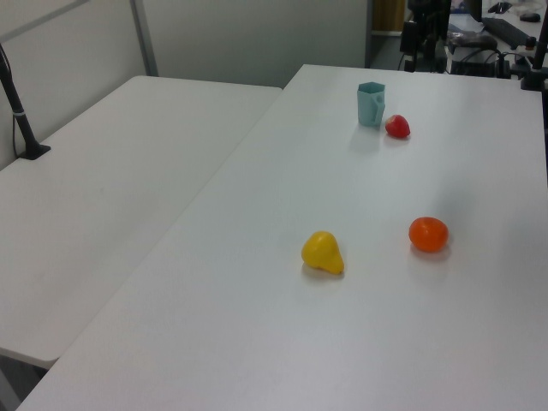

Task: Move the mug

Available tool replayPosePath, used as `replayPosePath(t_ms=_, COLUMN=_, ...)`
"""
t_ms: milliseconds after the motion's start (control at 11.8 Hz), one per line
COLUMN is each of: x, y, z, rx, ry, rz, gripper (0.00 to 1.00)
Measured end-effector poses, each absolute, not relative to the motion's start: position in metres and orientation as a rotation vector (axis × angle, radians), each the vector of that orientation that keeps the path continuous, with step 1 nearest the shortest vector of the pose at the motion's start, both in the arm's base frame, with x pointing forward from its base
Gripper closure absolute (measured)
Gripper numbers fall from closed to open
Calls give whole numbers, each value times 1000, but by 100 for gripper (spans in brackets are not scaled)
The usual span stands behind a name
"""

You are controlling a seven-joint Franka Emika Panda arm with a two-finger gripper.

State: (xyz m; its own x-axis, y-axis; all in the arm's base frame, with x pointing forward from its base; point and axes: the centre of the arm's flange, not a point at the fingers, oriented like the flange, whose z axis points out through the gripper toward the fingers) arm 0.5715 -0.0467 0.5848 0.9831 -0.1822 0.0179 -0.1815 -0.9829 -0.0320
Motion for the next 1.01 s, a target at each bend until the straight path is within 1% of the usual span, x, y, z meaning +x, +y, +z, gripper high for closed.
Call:
replayPosePath(t_ms=675, x=571, y=-50, z=585, rx=-3090, ry=298, rz=-34, gripper=0)
replayPosePath(t_ms=1013, x=570, y=-69, z=596, rx=-3052, ry=359, rz=-70, gripper=0)
